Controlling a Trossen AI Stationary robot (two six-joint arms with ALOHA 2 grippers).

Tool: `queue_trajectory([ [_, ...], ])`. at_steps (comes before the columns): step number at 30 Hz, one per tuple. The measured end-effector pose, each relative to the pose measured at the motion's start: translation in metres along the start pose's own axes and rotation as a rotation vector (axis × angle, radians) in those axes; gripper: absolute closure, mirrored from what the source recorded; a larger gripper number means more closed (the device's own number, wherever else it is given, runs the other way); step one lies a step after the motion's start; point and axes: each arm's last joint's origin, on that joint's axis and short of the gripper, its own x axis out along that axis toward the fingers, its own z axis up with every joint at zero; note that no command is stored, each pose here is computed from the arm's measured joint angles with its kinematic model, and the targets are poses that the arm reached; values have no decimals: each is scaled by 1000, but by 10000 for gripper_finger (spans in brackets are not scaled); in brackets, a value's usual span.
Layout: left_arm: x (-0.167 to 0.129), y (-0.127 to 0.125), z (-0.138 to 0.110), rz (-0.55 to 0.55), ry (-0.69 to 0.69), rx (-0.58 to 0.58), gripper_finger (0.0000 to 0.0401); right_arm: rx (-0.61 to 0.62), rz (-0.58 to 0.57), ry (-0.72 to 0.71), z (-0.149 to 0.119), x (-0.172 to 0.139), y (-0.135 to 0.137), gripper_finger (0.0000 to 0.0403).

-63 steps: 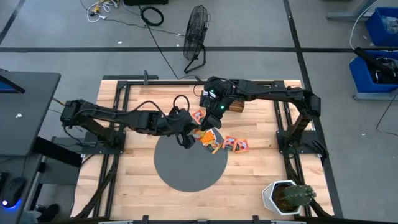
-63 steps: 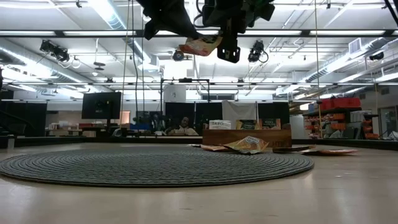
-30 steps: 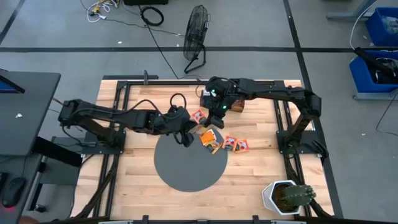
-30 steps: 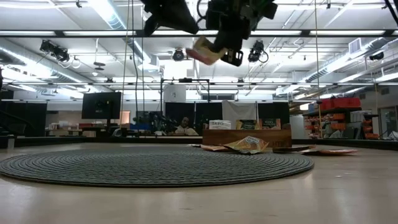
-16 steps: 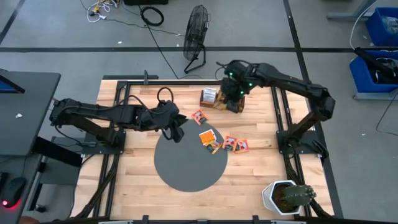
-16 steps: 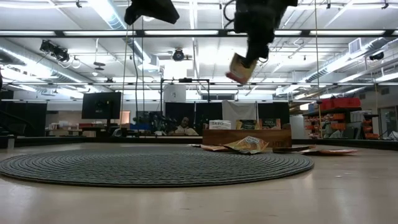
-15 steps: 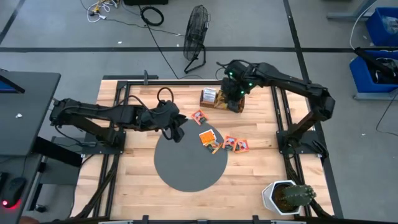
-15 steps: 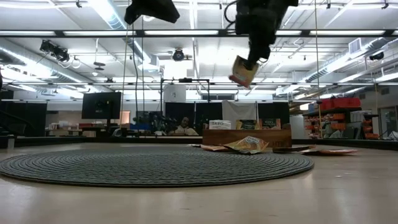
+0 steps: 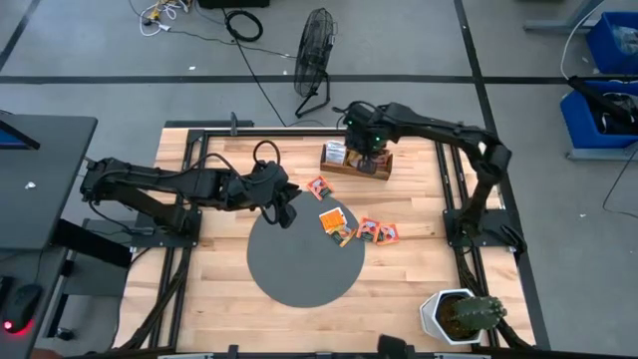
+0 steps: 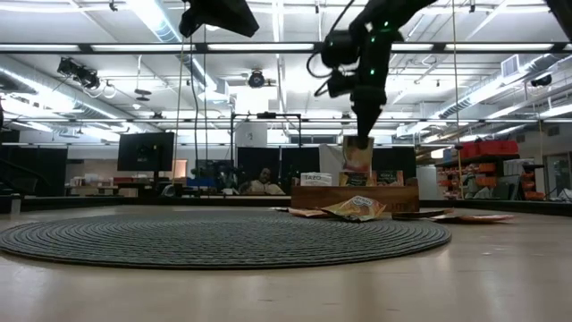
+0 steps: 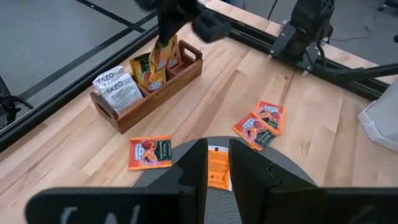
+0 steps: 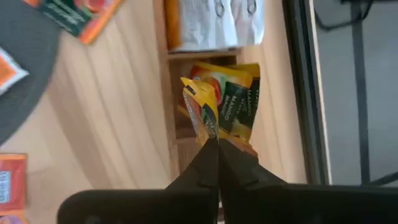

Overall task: Pick & Place Tea
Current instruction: Put the yellow tea bag into the middle section of the wooden organizer

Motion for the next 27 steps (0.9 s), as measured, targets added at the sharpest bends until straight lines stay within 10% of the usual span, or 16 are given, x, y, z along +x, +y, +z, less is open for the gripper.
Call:
queue_trajectory([
  [27, 0, 0, 0, 1, 2, -27, 334, 70, 38, 63, 12, 58, -9, 403],
])
